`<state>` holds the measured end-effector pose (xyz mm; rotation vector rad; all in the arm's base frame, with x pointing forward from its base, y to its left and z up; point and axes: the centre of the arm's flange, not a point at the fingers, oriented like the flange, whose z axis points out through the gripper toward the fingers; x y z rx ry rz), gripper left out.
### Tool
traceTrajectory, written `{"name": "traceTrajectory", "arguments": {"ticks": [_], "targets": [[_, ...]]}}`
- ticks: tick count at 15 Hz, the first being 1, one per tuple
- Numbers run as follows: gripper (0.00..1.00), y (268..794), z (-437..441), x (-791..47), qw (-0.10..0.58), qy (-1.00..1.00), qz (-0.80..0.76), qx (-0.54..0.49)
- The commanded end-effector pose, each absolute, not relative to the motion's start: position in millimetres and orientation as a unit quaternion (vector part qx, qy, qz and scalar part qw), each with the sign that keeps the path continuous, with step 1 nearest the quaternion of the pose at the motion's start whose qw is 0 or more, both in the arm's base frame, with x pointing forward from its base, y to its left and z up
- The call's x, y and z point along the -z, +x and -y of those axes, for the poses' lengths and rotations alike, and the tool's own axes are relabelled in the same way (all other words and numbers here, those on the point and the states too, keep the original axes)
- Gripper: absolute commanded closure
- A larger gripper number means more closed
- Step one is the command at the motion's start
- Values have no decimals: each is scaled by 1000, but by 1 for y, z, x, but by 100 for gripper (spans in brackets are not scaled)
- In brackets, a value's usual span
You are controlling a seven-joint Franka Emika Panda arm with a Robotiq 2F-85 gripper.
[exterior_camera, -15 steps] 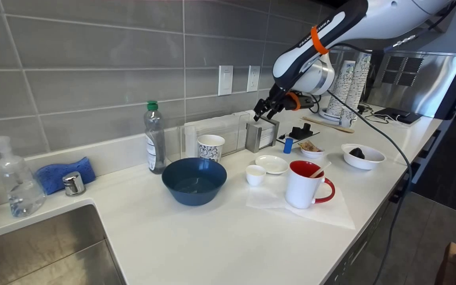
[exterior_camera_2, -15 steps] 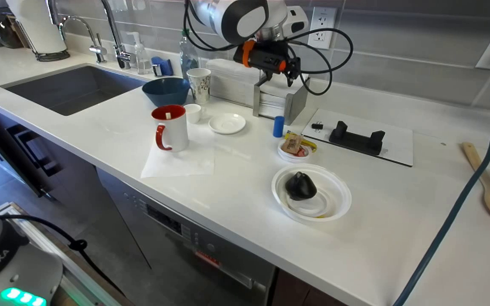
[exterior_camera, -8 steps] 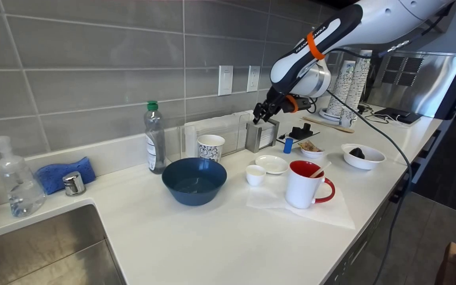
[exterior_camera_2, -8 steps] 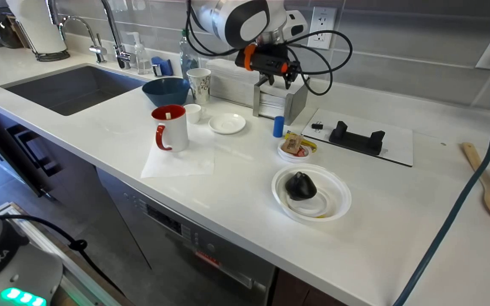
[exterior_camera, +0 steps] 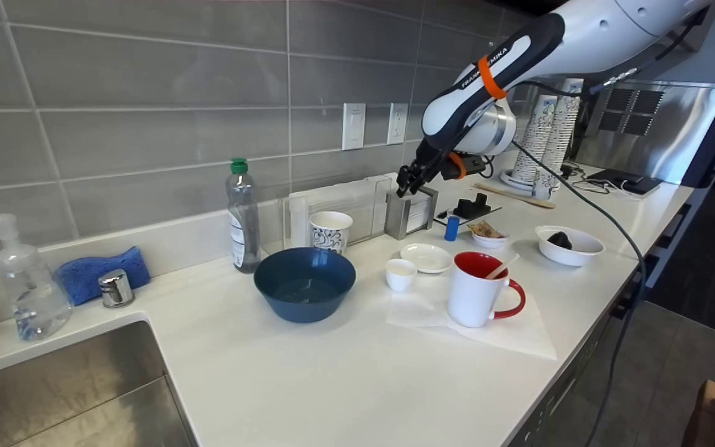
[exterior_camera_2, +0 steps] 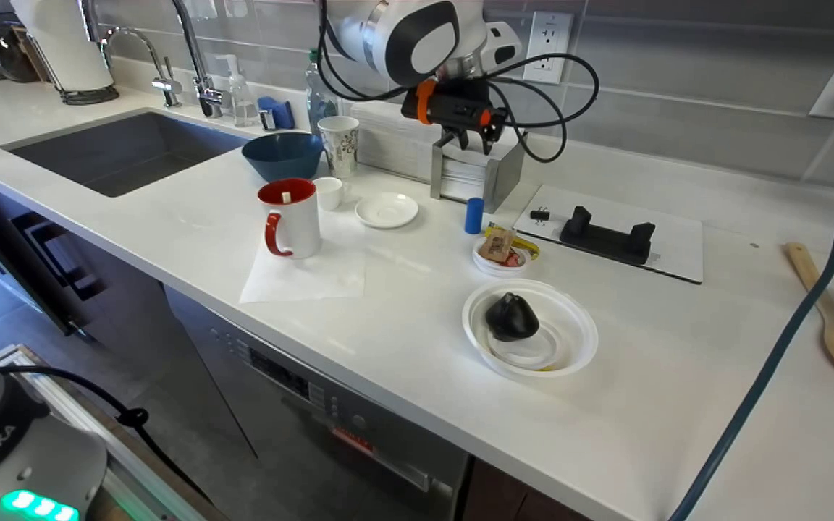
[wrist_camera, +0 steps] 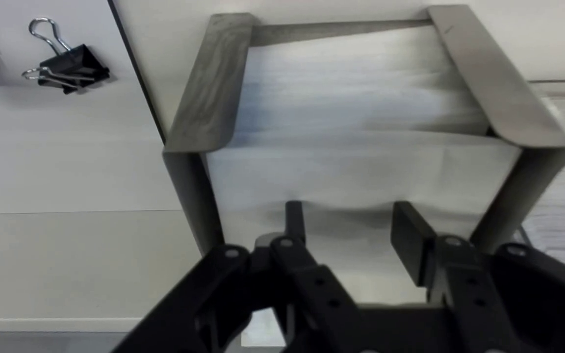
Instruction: Pick up one napkin from the napkin holder and put it on the empty white plate
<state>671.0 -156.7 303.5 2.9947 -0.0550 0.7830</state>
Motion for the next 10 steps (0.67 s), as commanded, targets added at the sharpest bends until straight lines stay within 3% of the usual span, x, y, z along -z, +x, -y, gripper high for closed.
{"name": "traceTrajectory", "arguments": {"ticks": [1,5,10], "targets": [[53,681,158,-304,26,965,17,-259],[64,681,157,-304,28,966,15,-258],[65,681,157,-302,32,966,11,-256]]}}
